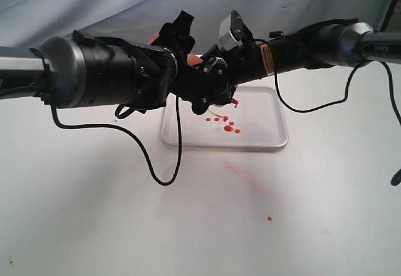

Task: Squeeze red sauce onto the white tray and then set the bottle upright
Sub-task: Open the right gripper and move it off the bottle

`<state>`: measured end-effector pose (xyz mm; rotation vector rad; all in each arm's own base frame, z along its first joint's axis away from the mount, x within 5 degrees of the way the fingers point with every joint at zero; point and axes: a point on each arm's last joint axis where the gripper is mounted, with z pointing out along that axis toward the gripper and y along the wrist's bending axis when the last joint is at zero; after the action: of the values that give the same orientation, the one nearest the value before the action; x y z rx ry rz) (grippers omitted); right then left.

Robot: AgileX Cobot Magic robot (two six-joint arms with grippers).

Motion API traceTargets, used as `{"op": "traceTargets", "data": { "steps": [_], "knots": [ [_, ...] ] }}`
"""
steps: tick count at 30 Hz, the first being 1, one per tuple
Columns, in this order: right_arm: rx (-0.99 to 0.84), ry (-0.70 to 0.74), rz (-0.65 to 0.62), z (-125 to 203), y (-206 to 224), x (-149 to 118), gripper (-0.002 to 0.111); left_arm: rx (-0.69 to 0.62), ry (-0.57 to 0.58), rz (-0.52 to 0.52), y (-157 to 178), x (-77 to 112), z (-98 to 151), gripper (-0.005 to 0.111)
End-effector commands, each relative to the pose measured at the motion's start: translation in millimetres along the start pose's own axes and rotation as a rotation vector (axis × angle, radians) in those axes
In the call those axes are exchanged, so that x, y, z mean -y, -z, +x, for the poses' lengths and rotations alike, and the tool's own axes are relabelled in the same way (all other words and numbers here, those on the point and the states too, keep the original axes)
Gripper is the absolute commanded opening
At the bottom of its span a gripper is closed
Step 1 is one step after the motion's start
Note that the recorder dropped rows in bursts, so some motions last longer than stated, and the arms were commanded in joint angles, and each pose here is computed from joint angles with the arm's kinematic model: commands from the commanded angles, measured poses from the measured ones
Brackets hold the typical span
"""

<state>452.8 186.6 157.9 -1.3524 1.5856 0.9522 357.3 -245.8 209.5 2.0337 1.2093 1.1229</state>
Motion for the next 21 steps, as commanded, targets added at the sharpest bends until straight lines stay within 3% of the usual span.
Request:
{"op": "traceTargets", "data": {
  "steps": [1, 21],
  "knots": [
    [0.010, 0.003, 0.015, -2.8, 0.0, 1.3, 0.000, 0.005, 0.043, -0.050, 9.2, -13.5, 5.2, 0.000],
    [0.010, -0.028, 0.016, -2.8, 0.0, 1.5, 0.003, -0.046, 0.041, -0.035, 9.3, -12.0, 9.9, 0.000]
  ]
}}
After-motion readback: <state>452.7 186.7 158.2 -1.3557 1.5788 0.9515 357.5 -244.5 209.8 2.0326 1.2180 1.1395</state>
